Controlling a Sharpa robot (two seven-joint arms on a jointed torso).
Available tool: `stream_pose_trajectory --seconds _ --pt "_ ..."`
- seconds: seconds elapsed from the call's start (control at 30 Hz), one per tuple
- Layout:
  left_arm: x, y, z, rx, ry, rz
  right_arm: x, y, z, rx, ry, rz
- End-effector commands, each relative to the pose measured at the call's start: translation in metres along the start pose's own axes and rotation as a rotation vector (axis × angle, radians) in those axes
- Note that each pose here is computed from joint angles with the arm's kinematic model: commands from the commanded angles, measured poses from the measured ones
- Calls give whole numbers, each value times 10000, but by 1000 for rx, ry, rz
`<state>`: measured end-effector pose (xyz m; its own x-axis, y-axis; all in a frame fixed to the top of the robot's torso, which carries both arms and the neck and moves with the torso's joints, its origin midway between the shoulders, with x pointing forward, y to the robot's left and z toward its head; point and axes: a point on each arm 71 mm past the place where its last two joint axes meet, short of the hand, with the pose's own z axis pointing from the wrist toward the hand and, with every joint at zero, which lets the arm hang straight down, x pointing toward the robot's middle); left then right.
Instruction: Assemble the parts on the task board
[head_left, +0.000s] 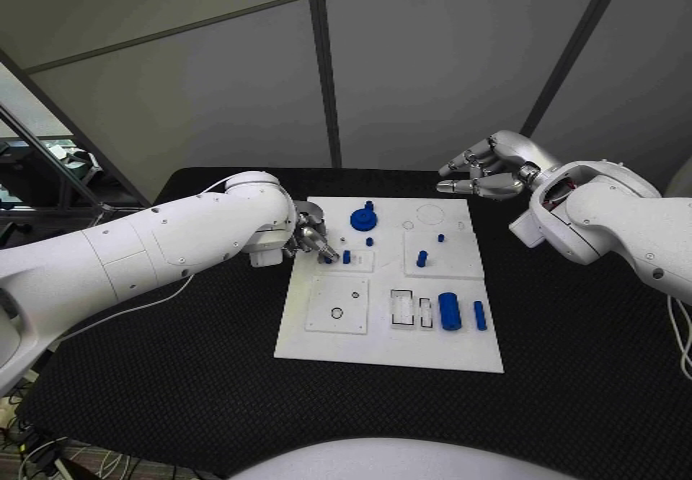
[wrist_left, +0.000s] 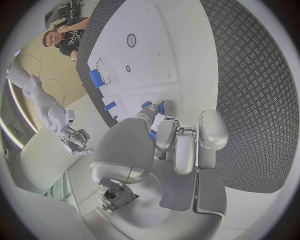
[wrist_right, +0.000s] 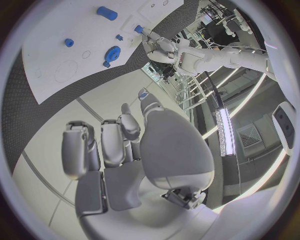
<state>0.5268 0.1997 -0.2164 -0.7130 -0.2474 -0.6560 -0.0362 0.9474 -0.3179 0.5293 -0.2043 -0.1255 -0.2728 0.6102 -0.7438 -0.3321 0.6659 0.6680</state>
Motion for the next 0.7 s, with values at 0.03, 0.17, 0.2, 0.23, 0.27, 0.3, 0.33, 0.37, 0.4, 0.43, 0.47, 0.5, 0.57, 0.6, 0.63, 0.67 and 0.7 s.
stream_pose_trajectory --seconds 0.03,0.17,0.2,0.23,0.27,0.3,0.33,0.37,0.4,0.43,0.47,0.5,0.57,0.6,0.63,0.67,0.7 --pt "17 112 40 -58 -28 7 -3 18 3 -12 5 0" --pt "-4 122 34 -58 -30 3 -5 15 1 -11 4 0" --pt "-7 123 33 -58 -30 2 -6 15 1 -11 4 -1" --pt "-10 123 32 -58 -29 2 -6 15 1 -11 4 -1" --pt "-12 123 31 -57 -27 2 -6 15 0 -11 5 -1" --pt "-14 123 31 -57 -26 2 -5 15 0 -11 5 -1" --pt "-15 121 31 -56 -25 3 -5 15 0 -11 5 -1" --pt "-15 118 31 -56 -23 4 -5 15 0 -10 6 -1" --pt "-16 114 32 -55 -21 4 -4 15 0 -10 6 0" --pt "-15 111 32 -54 -19 4 -4 16 1 -11 6 0" --pt "-15 108 33 -54 -17 5 -3 16 1 -11 7 0" --pt "-14 106 33 -53 -16 5 -3 16 1 -10 7 0" --pt "-14 102 34 -53 -14 5 -3 16 1 -10 7 0" --pt "-14 102 34 -54 -14 5 -3 16 0 -10 7 0" --pt "-15 103 35 -54 -13 5 -3 15 0 -10 8 0" --pt "-16 105 35 -55 -13 5 -3 15 0 -10 8 0" --pt "-18 107 35 -56 -13 4 -3 14 -1 -10 8 -1"
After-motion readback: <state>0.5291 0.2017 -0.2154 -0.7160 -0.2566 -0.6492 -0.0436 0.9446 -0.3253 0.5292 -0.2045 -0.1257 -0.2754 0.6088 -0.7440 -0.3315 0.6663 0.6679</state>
